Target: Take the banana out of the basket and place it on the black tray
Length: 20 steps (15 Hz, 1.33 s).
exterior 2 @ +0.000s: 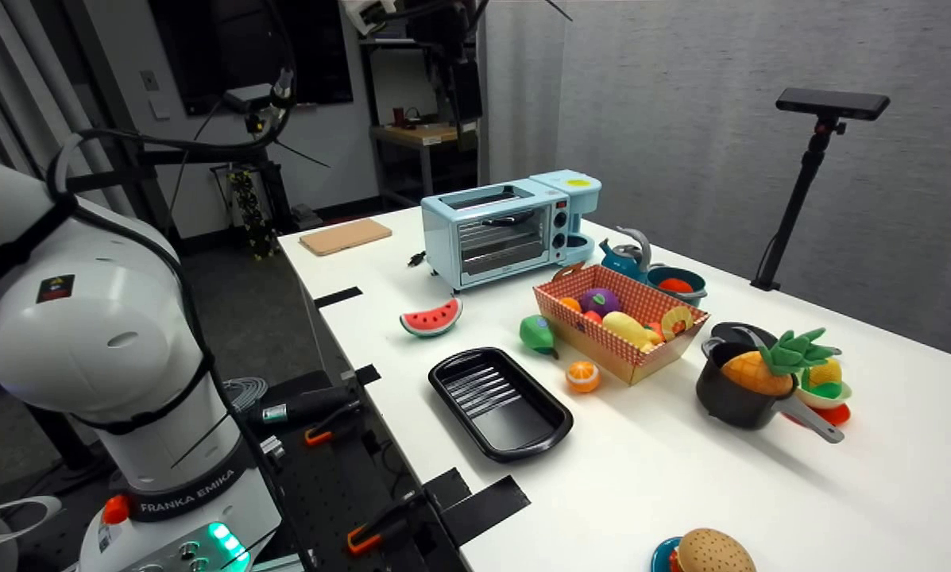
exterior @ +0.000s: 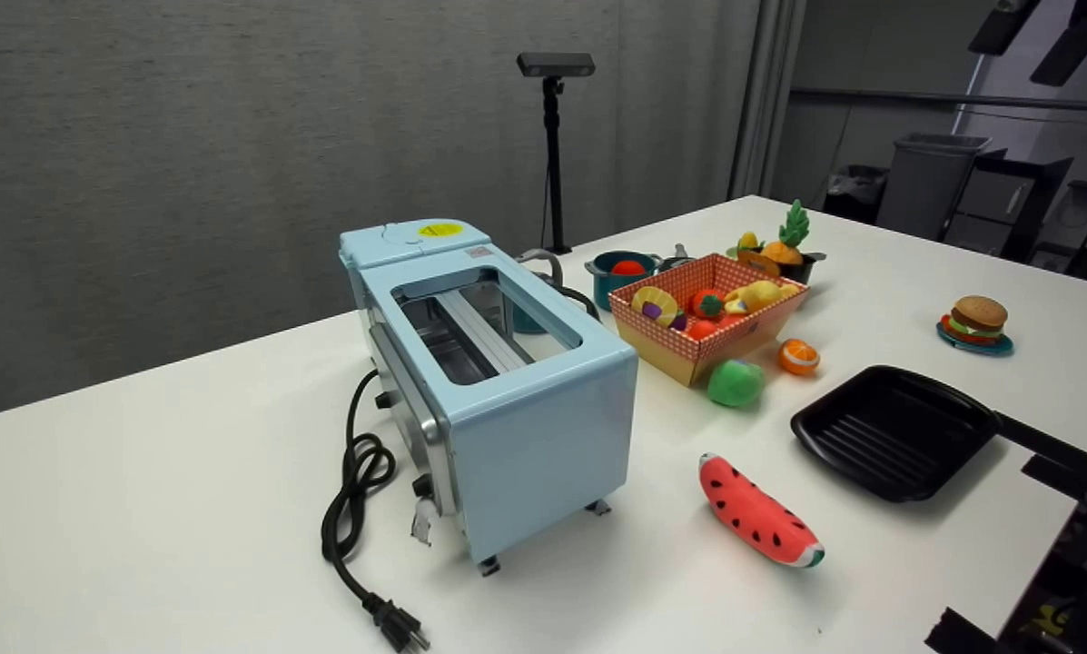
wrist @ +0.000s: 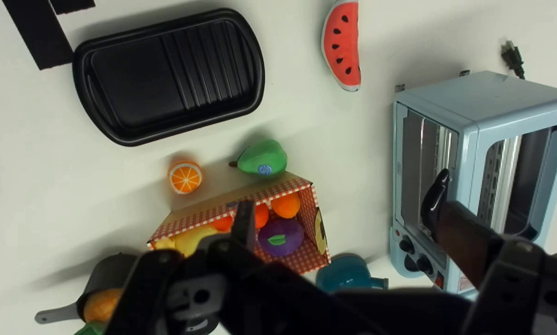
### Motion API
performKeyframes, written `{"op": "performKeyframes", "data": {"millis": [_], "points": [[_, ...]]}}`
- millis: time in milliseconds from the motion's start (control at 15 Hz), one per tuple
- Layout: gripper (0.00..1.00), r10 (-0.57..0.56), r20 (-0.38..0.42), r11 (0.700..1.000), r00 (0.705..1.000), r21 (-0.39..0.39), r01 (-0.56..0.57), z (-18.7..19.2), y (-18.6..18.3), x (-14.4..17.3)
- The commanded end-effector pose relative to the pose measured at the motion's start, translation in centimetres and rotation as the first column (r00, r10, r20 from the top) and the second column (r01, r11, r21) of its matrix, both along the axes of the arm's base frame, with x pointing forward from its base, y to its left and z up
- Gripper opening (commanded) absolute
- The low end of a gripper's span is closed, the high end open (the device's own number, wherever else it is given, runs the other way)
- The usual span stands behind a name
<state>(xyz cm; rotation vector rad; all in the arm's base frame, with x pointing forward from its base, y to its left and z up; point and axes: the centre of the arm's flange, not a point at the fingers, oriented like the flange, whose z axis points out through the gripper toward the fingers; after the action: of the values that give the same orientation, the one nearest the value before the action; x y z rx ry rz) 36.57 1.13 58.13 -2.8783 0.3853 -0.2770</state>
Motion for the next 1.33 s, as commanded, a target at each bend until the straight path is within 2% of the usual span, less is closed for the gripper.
{"op": "performKeyframes", "data": {"millis": [0,467,800,1000,1267], "points": [[1.00,-0.010,-0.095,1.000,0.995,0.016,0.011,2.5,-0.1,2.6],[1.00,-0.040,-0.189,0.999,0.981,0.024,0.045,4.4,-2.5,11.0],[1.00,-0.063,-0.250,0.998,0.966,0.005,0.067,2.7,-4.1,17.4],[1.00,-0.054,-0.249,0.998,0.967,-0.053,0.042,0.1,-3.7,20.4],[1.00,-0.060,-0.260,0.989,0.964,-0.145,0.022,-2.8,-3.6,22.7]]}}
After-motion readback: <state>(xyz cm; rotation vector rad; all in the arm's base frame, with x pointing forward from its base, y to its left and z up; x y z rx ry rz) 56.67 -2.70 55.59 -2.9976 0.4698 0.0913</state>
